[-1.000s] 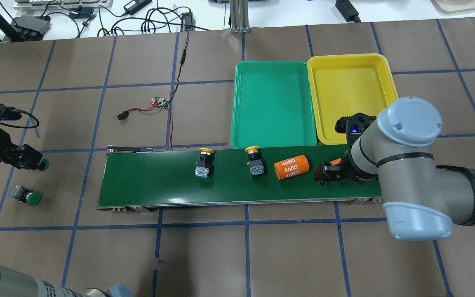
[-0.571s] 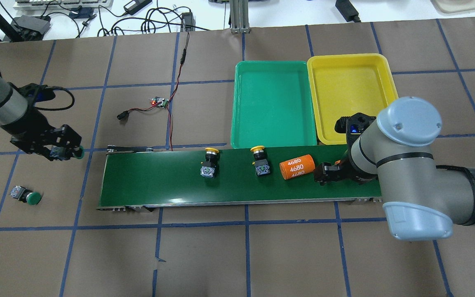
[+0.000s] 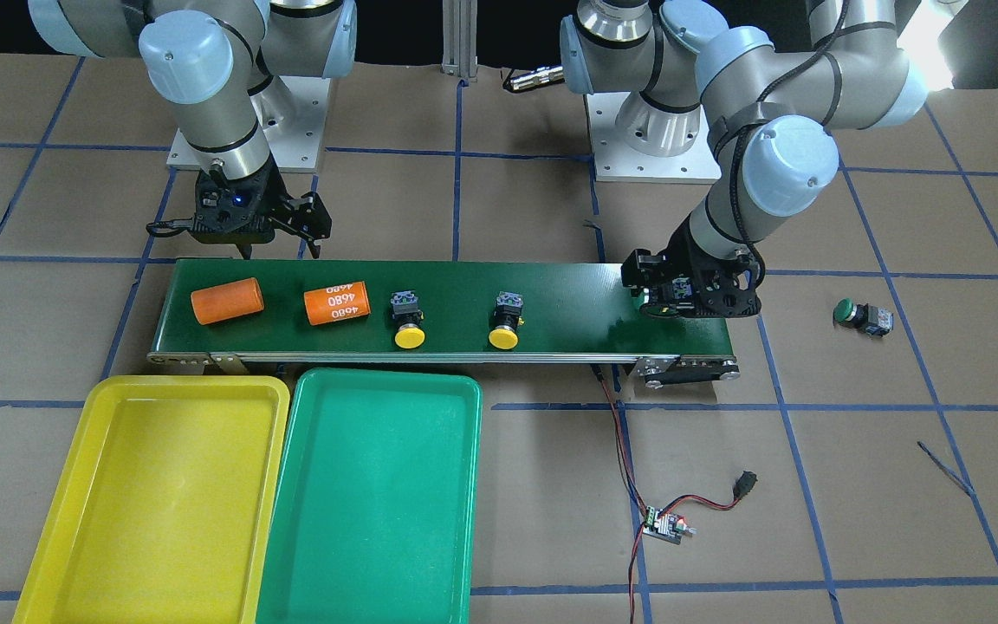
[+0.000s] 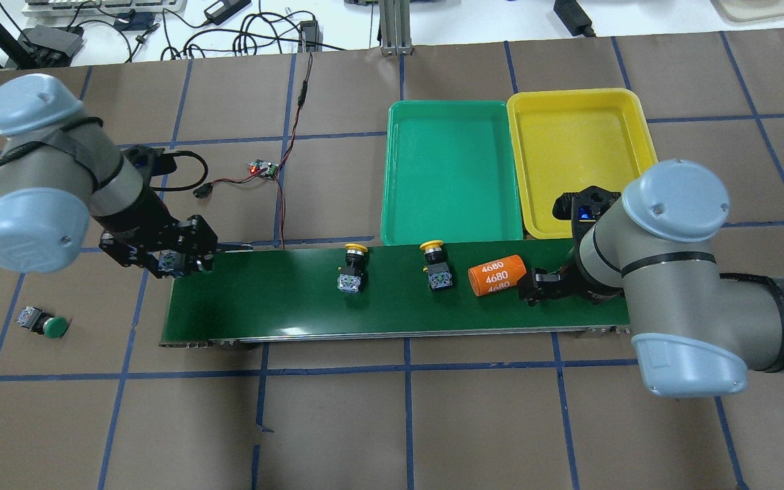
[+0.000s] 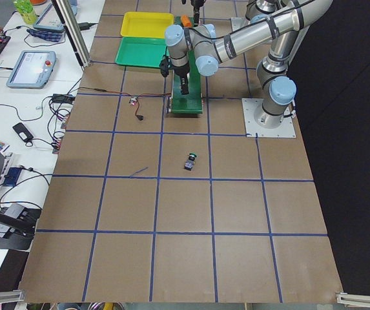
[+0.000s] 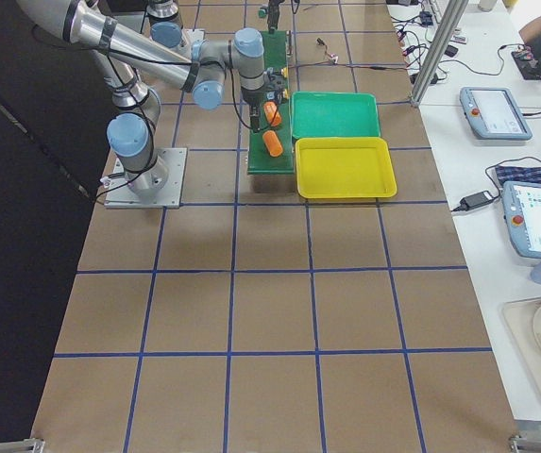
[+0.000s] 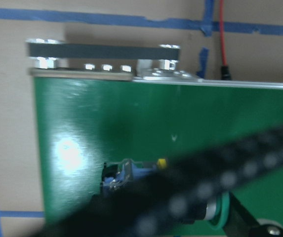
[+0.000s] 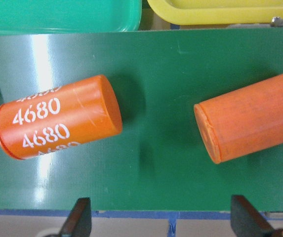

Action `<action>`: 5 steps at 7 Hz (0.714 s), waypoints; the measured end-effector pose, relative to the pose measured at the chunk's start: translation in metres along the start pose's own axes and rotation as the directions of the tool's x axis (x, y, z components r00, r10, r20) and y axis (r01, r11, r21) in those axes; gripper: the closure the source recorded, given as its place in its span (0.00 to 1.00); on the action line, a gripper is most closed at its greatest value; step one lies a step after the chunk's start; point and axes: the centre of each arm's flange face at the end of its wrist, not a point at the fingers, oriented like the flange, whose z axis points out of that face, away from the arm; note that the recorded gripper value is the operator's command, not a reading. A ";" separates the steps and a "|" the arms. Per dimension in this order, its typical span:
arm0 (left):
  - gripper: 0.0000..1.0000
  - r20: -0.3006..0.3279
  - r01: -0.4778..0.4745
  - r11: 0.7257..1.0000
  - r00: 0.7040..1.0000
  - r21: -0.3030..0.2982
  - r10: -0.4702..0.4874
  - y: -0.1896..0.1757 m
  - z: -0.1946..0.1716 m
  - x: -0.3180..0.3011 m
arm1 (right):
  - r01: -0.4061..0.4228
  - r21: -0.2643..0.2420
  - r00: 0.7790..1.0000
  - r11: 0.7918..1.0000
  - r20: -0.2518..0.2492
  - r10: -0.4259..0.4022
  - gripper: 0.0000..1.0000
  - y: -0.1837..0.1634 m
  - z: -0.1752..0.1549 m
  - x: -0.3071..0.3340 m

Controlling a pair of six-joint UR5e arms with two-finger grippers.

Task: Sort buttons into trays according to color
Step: 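Lower the green-capped button onto the belt and open the left gripper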

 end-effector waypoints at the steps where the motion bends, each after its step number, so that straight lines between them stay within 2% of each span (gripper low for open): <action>1: 0.00 0.004 -0.009 1.000 1.000 0.005 0.009 0.002 0.005 0.012 | 0.001 0.000 1.000 1.000 -0.001 -0.001 0.00 0.000 0.000 0.000; 3: 0.00 0.009 -0.018 0.999 1.000 0.026 0.018 0.000 0.008 0.021 | 0.002 0.003 1.000 1.000 -0.001 -0.002 0.00 0.000 0.000 0.000; 5: 0.00 0.011 0.005 0.998 1.000 0.065 -0.005 -0.008 -0.005 0.008 | 0.002 0.014 1.000 1.000 -0.002 -0.002 0.00 -0.002 0.000 0.000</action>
